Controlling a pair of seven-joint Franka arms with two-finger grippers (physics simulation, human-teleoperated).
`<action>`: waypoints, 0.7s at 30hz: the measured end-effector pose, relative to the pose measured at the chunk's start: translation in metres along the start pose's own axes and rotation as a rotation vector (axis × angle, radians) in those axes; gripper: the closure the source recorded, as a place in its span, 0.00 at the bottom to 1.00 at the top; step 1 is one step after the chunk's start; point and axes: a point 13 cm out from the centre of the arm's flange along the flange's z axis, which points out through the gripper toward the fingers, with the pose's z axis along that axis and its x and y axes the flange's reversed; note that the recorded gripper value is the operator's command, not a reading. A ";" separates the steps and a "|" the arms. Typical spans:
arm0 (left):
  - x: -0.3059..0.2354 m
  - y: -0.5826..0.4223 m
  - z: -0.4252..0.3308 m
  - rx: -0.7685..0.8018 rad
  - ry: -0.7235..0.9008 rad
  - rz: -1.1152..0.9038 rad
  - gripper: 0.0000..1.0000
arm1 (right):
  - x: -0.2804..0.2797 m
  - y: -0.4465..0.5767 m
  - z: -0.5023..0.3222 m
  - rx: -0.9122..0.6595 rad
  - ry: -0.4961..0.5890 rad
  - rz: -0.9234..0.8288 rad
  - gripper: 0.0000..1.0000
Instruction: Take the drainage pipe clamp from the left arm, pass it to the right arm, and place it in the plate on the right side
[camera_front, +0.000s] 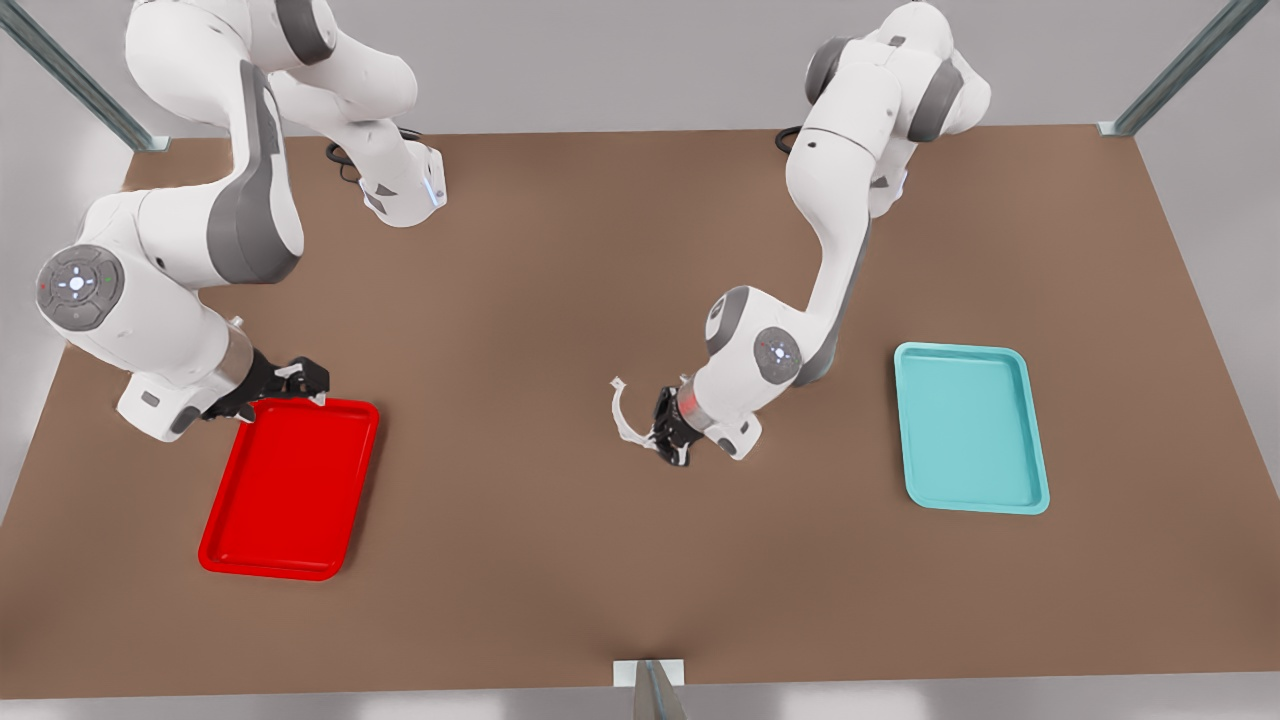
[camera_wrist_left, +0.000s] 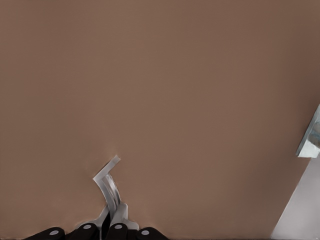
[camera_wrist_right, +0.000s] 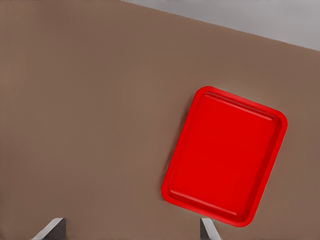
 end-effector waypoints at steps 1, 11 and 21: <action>0.015 0.000 -0.001 0.021 0.015 -0.041 0.79 | -0.011 0.021 0.012 -0.015 -0.002 -0.024 0.00; 0.078 0.016 0.002 0.078 0.113 -0.471 0.79 | -0.051 0.205 0.085 -0.079 -0.054 -0.126 0.00; 0.096 0.035 0.011 0.036 0.144 -0.685 0.79 | -0.039 0.261 0.116 -0.070 -0.052 -0.074 0.00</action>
